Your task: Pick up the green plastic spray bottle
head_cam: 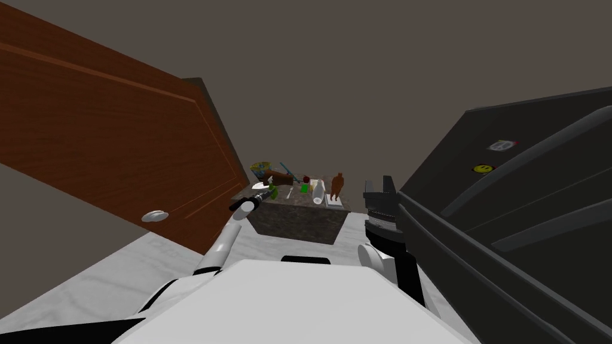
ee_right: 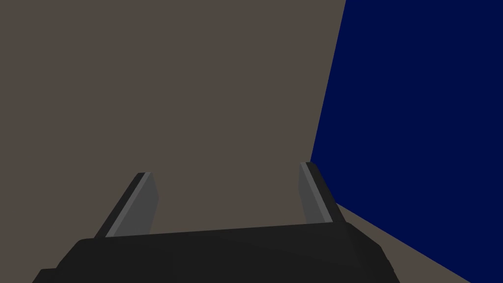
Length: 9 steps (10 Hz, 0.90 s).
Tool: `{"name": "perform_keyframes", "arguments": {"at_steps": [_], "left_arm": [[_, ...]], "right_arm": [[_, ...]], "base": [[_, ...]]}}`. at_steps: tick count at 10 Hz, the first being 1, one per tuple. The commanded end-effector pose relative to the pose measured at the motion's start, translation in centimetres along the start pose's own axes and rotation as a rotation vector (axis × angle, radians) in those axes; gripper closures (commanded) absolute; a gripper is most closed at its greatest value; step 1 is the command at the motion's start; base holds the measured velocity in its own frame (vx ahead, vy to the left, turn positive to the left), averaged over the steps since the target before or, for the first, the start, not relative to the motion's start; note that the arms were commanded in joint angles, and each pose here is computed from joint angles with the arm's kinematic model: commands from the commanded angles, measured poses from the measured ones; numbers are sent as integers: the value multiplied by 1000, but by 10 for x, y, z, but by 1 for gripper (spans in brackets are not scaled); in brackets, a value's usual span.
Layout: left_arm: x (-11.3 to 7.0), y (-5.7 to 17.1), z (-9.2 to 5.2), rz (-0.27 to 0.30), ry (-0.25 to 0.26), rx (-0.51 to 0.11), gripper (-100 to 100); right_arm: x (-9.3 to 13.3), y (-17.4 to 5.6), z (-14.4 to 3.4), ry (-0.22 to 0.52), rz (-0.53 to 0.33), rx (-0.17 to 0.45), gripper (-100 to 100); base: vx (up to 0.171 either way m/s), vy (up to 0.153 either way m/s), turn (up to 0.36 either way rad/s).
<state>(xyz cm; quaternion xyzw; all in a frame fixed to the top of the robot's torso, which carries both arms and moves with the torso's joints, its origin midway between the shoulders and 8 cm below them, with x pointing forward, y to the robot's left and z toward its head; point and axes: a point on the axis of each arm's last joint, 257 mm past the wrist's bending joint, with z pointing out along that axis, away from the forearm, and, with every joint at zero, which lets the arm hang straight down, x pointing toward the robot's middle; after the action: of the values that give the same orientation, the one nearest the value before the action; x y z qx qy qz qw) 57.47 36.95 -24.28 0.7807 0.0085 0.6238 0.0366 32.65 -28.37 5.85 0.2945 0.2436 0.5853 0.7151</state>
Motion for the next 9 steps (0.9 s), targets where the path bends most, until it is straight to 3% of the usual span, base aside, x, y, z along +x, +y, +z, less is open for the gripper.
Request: {"name": "perform_keyframes", "arguments": {"at_steps": [1,2,3,4,6,7,9], "left_arm": [[0,3,11,-6,-4,0,-100],[-6,1,11,-11,-16,4,-100],[4,22,26,-7,8,-4,-100],[10,24,32,-10,14,-6,-100],[-5,20,36,-22,-18,2,-100],[3,41,50,-16,2,-5,-100],[4,43,58,-22,-9,-7,-100]], "right_arm": [[0,0,0,0,0,0,0],[0,0,0,0,0,0,0],[0,0,0,0,0,0,0],[0,0,0,0,0,0,0],[0,0,0,0,0,0,0],[0,0,0,0,0,0,0],[0,0,0,0,0,0,0]], "base": [[-36,33,-4],[-7,0,0],[-48,47,53],[-74,62,7],[-26,29,-8],[-53,60,53],[-48,58,-2]]}}
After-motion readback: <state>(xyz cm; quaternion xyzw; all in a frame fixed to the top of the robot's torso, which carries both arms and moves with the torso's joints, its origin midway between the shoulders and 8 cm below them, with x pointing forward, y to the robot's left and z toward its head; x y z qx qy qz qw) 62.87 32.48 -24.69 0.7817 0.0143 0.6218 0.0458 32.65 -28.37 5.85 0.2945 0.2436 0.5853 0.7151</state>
